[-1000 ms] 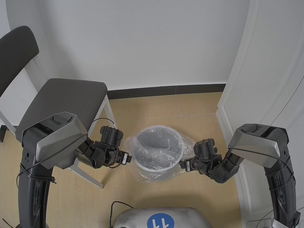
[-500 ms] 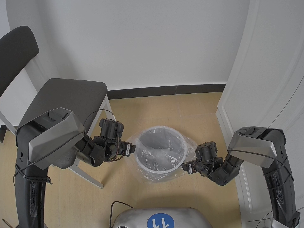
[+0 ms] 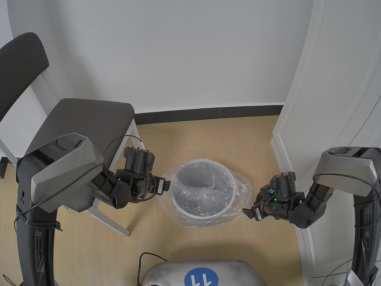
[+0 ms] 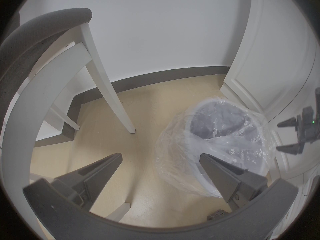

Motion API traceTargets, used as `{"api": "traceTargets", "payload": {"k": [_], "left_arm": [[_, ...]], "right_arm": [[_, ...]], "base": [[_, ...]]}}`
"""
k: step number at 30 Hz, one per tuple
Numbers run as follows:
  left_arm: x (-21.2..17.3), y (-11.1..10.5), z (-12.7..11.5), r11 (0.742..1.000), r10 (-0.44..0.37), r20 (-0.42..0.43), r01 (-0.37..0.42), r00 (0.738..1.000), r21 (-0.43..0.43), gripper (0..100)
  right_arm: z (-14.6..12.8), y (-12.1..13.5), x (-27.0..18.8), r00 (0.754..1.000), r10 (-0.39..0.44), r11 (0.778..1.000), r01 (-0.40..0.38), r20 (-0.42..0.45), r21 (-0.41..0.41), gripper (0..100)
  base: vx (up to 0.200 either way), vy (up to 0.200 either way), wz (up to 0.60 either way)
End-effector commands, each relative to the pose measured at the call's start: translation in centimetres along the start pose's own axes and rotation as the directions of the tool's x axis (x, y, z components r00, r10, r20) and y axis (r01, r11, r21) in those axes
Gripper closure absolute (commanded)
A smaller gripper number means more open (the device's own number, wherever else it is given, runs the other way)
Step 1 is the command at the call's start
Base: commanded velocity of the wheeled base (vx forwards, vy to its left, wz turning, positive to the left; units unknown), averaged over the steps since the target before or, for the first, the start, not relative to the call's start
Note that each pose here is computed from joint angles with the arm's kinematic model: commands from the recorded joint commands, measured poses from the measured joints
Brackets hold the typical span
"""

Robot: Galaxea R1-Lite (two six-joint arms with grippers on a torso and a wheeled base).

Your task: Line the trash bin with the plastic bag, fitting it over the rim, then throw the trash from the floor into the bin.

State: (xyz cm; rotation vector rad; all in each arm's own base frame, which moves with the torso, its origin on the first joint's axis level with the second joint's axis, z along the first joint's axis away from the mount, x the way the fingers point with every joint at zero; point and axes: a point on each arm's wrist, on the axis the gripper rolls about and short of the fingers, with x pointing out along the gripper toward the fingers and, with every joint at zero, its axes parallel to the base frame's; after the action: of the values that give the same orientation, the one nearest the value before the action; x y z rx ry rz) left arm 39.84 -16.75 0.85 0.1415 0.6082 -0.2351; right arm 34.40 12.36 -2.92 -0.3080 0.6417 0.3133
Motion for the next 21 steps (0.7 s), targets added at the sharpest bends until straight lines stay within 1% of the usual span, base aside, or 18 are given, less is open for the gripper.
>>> {"api": "traceTargets", "payload": {"k": [1, 2, 3, 5, 11, 16, 18, 21], "left_arm": [[-0.7, 0.0, 0.5, 1.000, -0.003, 0.012, 0.003, 1.000, 0.000, 0], [-0.8, -0.1, 0.6, 1.000, -0.005, 0.015, 0.005, 1.000, 0.000, 0], [-0.8, -0.1, 0.6, 1.000, -0.005, 0.015, 0.005, 1.000, 0.000, 0], [-0.8, -0.1, 0.6, 1.000, -0.005, 0.015, 0.005, 1.000, 0.000, 0], [-0.8, -0.1, 0.6, 1.000, -0.005, 0.017, 0.005, 1.000, 0.000, 0], [-0.8, -0.2, 0.6, 1.000, -0.006, 0.015, 0.006, 1.000, -0.001, 0], [-0.8, -0.2, 0.6, 1.000, -0.005, 0.015, 0.005, 1.000, -0.001, 0], [-0.8, -0.3, 0.6, 1.000, -0.008, 0.015, 0.008, 1.000, 0.000, 0]], "right_arm": [[3.0, -1.7, -3.2, 0.993, -0.018, 1.000, 0.016, 0.116, 0.024, 0], [3.4, -1.6, -3.1, 0.989, -0.020, 0.999, 0.014, 0.144, 0.043, 0], [4.0, -1.3, -2.5, 0.982, -0.030, 0.997, 0.015, 0.188, 0.080, 0], [3.8, -0.8, -1.7, 0.977, -0.029, 0.993, 0.005, 0.212, 0.115, 0], [3.3, -0.2, -0.1, 0.977, -0.021, 0.992, -0.006, 0.212, 0.127, 0], [2.5, 1.5, 1.1, 0.982, 0.008, 0.991, -0.033, 0.189, 0.130, 0], [2.7, 1.7, 1.5, 0.981, -0.006, 0.990, -0.022, 0.195, 0.137, 0], [2.9, 1.2, 2.2, 0.978, -0.059, 0.987, 0.028, 0.198, 0.158, 0]], "base": [[0.000, 0.000, 0.00], [0.000, 0.000, 0.00], [0.000, 0.000, 0.00], [0.000, 0.000, 0.00], [0.000, 0.000, 0.00], [0.000, 0.000, 0.00], [0.000, 0.000, 0.00], [0.000, 0.000, 0.00]]}}
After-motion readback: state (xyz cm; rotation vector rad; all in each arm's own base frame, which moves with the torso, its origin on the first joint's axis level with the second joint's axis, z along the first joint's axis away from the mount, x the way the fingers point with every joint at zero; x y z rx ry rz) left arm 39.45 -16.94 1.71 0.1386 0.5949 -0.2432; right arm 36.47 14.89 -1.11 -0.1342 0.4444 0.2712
